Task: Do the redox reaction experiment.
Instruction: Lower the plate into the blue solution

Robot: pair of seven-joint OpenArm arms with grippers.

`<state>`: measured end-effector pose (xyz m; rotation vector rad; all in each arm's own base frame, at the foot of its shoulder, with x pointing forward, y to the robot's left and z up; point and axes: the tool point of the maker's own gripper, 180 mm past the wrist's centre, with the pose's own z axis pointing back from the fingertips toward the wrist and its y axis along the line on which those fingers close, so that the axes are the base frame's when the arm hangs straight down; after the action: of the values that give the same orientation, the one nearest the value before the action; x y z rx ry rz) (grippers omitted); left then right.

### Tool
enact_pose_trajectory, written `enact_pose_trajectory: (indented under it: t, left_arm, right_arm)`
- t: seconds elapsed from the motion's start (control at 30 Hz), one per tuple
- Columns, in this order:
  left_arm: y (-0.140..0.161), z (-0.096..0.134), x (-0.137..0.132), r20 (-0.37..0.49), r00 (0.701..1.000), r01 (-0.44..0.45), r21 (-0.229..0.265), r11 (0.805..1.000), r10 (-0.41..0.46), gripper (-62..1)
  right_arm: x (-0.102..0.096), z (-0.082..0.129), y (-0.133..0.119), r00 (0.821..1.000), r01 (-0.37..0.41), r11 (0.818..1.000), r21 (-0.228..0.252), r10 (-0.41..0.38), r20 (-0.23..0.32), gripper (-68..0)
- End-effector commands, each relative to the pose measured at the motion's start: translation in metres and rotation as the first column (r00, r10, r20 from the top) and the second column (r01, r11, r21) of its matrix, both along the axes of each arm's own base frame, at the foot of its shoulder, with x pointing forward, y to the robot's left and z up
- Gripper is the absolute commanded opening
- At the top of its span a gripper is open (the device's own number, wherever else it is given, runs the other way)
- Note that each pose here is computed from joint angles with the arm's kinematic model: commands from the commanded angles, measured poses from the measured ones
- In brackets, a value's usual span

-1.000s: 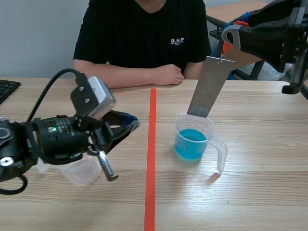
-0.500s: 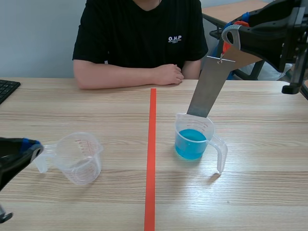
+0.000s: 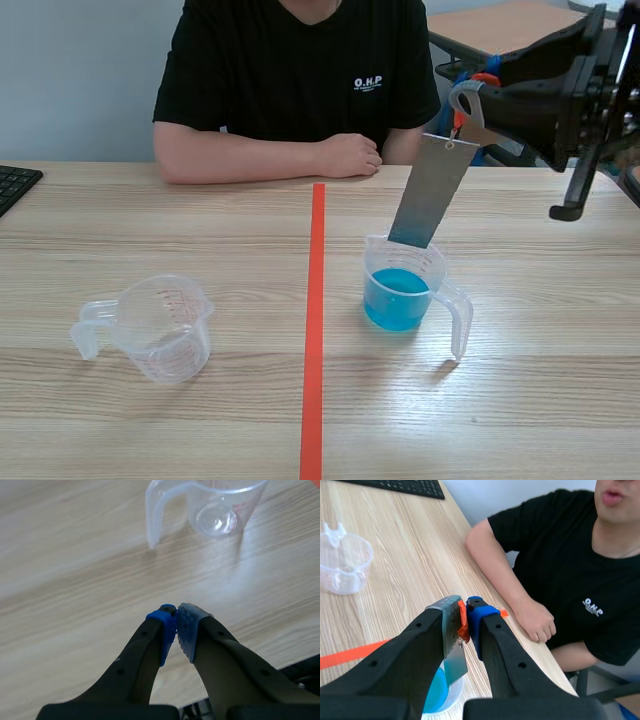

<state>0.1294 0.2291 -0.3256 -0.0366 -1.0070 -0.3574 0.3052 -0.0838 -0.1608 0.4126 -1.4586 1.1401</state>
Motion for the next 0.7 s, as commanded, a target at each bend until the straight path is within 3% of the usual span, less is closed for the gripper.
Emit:
enact_pose_trajectory:
  t: [0.0,0.17,0.33,0.67]
  left_arm:
    - [-0.003,-0.003,-0.008,-0.01,1.0,-0.022,-0.017,1.0,0.022,-56.0]
    - [-0.001,-0.017,-0.038,-0.081,0.989,-0.125,-0.037,0.991,0.122,-56.0]
    - [0.0,-0.024,-0.051,-0.11,0.977,-0.188,-0.048,0.981,0.182,-56.0]
    - [-0.001,-0.03,-0.058,-0.144,0.968,-0.214,-0.045,0.976,0.206,-56.0]
  right_arm:
    - [0.006,0.008,-0.004,0.999,0.015,1.0,0.02,-0.016,0.028,-66.0]
    - [0.01,-0.005,-0.006,0.999,0.031,0.999,0.026,-0.031,0.023,-66.0]
    - [0.013,-0.019,-0.007,0.999,0.04,0.999,0.036,-0.041,0.016,-66.0]
    - [0.018,-0.057,0.001,0.998,0.015,1.0,0.017,-0.014,-0.056,-66.0]
